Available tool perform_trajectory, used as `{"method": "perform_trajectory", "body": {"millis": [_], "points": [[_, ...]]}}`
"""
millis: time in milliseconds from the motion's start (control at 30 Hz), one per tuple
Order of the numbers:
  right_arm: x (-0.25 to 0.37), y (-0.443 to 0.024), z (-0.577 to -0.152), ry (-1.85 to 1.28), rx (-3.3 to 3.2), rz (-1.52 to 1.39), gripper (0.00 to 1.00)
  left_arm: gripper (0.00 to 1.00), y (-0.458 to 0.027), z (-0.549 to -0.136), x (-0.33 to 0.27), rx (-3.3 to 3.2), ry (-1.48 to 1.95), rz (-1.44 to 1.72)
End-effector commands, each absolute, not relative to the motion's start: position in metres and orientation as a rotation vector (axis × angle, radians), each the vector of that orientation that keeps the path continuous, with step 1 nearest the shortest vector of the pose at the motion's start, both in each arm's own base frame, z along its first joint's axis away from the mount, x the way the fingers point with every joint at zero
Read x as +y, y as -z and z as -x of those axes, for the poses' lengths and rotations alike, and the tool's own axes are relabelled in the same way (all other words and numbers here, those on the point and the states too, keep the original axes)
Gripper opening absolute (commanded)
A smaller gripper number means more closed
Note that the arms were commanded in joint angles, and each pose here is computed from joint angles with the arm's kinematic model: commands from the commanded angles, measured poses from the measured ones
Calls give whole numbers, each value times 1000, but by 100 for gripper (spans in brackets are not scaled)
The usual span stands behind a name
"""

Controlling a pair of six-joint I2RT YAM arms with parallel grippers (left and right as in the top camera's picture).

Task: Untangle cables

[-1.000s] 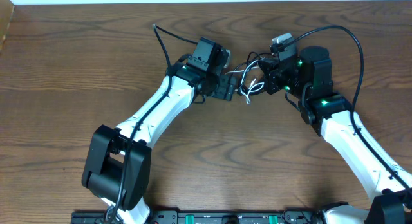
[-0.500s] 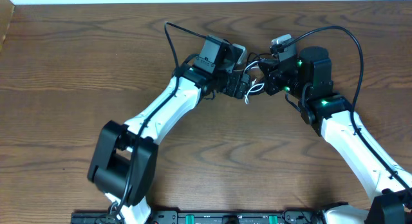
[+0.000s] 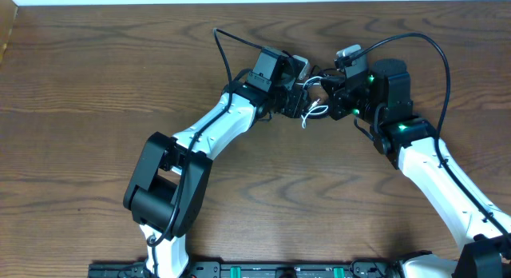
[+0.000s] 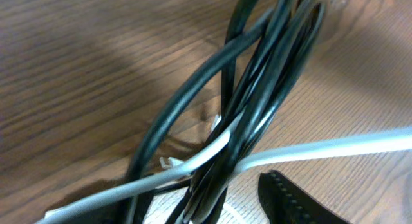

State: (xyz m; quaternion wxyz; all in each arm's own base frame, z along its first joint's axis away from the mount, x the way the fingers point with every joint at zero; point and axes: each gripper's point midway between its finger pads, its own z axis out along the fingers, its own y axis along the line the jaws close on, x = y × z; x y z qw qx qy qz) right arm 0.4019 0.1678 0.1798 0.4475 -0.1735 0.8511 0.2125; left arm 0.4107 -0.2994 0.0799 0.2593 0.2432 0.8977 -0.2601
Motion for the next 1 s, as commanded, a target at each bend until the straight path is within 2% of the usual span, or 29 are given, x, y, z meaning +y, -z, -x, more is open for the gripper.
{"method": "perform_trajectory", "body": {"millis": [0, 100, 133, 200, 233, 267, 300, 367, 467, 533, 633, 900, 967], "points": [[167, -186, -405, -526, 2097, 423, 1, 53, -94, -419, -307, 2373, 738, -670], [167, -186, -404, -529, 2099, 420, 1, 45, -98, -422, -308, 2351, 740, -668], [167, -186, -404, -532, 2100, 422, 1, 34, -98, -423, -308, 2348, 741, -668], [167, -185, -403, -533, 2105, 422, 1, 21, -98, -423, -308, 2350, 741, -668], [167, -185, -403, -533, 2107, 421, 2, 9, -98, -422, -308, 2358, 745, -655], [167, -184, -402, -533, 2112, 421, 13, 8, -98, -422, -308, 2363, 750, -644], [167, -183, -402, -533, 2114, 421, 29, 7, -98, -422, -308, 2368, 756, -630], [167, -182, -401, -533, 2120, 421, 39, 7, -100, -421, -309, 2368, 765, -634], [166, -180, -400, -532, 2129, 421, 66, 8, -104, -416, -310, 2369, 790, -644], [166, -179, -400, -531, 2136, 421, 99, 7, -112, -412, -310, 2363, 807, -651], [165, -177, -399, -527, 2147, 419, 99, 7, -141, -407, -307, 2322, 810, -655], [164, -175, -399, -521, 2153, 415, 99, 7, -270, -386, -269, 2087, 657, -605], [164, -175, -399, -521, 2153, 415, 99, 8, -287, -381, -260, 2048, 617, -600]]}}
